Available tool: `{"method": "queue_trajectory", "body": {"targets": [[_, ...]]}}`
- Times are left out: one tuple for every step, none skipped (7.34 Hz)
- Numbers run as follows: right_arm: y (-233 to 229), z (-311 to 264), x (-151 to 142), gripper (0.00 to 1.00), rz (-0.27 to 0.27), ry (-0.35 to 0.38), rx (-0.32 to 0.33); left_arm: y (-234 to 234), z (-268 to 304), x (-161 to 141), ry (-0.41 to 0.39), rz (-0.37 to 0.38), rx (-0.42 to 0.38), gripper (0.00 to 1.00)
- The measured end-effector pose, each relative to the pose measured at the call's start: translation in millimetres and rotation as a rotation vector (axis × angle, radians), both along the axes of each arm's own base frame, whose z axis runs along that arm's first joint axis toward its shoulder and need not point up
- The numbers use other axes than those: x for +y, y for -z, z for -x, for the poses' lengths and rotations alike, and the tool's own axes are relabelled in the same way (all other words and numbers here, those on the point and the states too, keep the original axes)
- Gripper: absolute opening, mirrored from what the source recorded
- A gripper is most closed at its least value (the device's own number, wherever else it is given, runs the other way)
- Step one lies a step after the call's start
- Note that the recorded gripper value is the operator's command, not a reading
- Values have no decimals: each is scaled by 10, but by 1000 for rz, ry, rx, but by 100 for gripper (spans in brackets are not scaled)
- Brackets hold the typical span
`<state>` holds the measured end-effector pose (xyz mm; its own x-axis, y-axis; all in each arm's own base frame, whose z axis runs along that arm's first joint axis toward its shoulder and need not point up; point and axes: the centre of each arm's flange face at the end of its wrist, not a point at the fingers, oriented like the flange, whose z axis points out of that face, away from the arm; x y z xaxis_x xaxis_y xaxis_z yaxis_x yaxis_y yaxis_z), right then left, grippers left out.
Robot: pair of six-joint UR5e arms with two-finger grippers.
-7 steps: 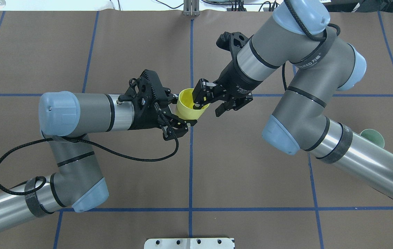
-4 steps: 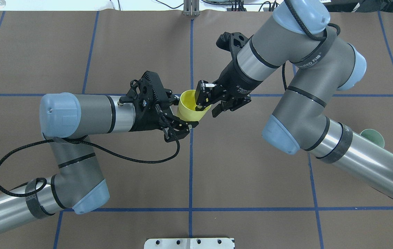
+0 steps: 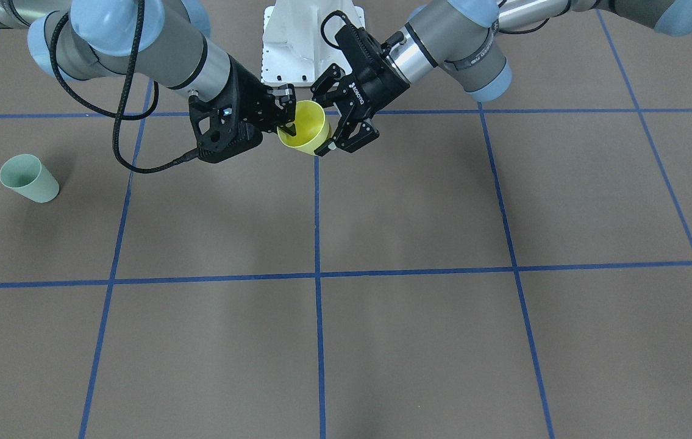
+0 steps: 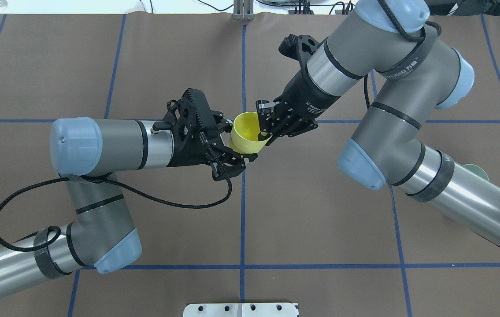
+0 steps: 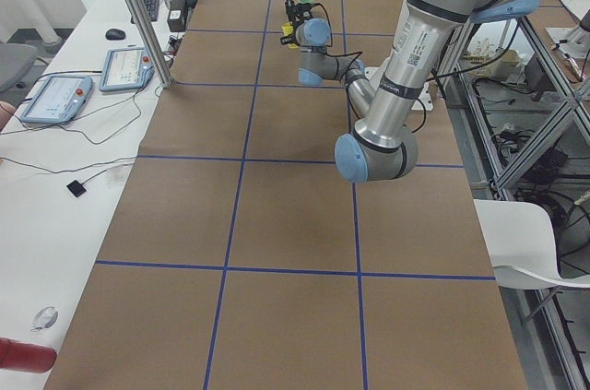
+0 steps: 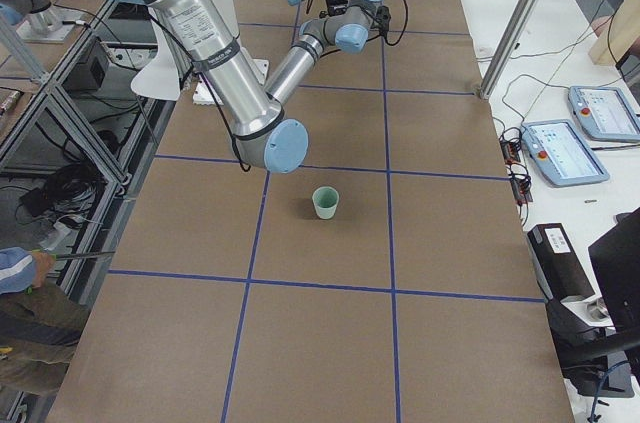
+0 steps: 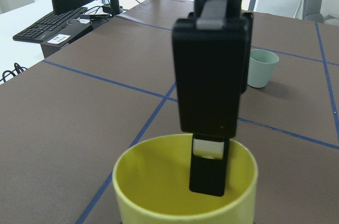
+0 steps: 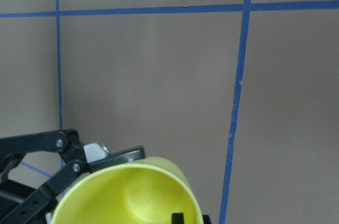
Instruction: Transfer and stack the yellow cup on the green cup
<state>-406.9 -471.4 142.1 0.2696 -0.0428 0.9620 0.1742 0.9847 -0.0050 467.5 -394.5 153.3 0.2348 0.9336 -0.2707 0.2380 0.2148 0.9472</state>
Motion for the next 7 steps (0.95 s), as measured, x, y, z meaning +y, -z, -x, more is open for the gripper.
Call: {"method": "queue_trajectory", "body": {"targets": [[9, -28, -11, 0, 16, -4, 0, 66, 28, 9, 9, -18, 30, 73], [23, -68, -26, 0, 34, -15, 0, 104, 40, 11, 24, -25, 48, 74], [40, -148, -49, 0, 49, -20, -5, 135, 39, 13, 39, -26, 59, 74], [23, -316, -100, 0, 71, -14, -15, 129, 19, 16, 46, -24, 59, 77], [-51, -524, -140, 0, 96, 0, -25, 119, 0, 16, 49, -22, 57, 78], [-103, -671, -150, 0, 110, 4, -32, 114, -15, 20, 49, -20, 56, 80], [-131, -767, -168, 0, 117, 0, -34, 111, -24, 23, 49, -20, 55, 83]]}}
